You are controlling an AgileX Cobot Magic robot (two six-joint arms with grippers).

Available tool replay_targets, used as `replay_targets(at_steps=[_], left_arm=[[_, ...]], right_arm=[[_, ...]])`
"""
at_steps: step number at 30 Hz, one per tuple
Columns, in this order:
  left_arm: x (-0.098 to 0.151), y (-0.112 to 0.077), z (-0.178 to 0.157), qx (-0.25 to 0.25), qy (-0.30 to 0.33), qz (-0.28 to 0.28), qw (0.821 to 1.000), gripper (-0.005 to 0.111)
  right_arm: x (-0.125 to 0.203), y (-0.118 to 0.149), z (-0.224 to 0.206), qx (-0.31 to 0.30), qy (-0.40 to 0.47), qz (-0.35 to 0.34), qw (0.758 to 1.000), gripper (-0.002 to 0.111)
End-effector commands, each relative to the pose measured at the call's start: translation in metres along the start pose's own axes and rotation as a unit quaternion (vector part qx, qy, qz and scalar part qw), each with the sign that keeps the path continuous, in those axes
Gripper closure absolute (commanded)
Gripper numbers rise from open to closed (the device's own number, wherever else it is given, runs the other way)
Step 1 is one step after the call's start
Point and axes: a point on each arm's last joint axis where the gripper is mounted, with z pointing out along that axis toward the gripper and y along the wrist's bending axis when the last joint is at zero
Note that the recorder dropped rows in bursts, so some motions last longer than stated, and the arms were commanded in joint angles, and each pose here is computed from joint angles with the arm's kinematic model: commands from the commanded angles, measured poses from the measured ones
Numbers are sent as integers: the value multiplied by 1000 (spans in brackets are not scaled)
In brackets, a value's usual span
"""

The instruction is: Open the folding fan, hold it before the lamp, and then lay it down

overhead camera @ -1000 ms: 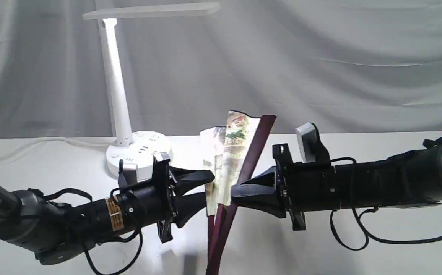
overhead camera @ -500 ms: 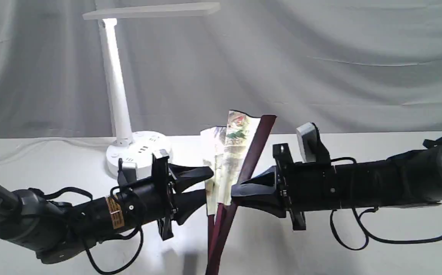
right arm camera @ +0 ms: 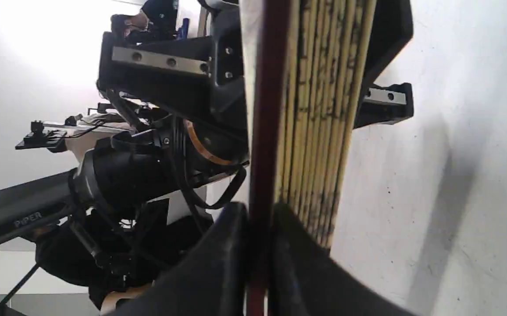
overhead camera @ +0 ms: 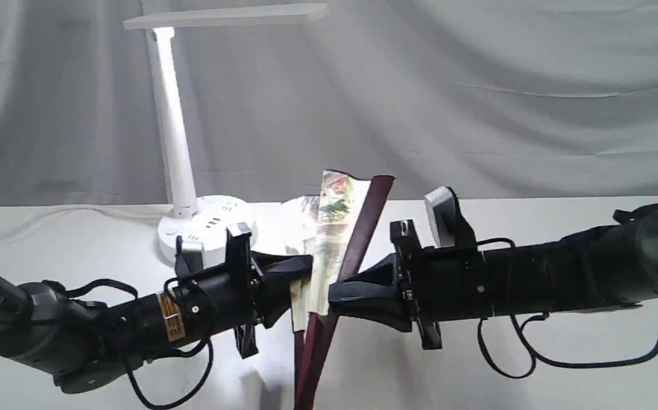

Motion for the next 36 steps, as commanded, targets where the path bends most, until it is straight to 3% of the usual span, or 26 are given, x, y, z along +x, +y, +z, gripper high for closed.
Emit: replay_targets(at_steps=[1,2,6,13,16,21,36], left_arm=[[1,-2,2,8,1,-2,1000,101],[1,-2,2,8,1,-2,1000,106],[1,-2,2,8,1,-20,1000,107],[0,-4,2,10,1,-29,1000,107],[0,-6,2,11,1,-27,1000,107],[0,-9,2,14,1,-24,1000,107],[1,-9,2,13,3,-47,999,107]], right_arm=[[0,7,-1,-12,-2,-3,1000,108],[0,7,-1,-12,-2,-2,1000,108],[0,7,-1,-12,-2,19,1000,106],[0,7,-1,-15,-6,34,999,77],[-4,5,-1,-3,-27,40,999,70],[-9,5,-1,-2,-55,41,998,69],[-18,-11,-5,80,-103,36,991,69]])
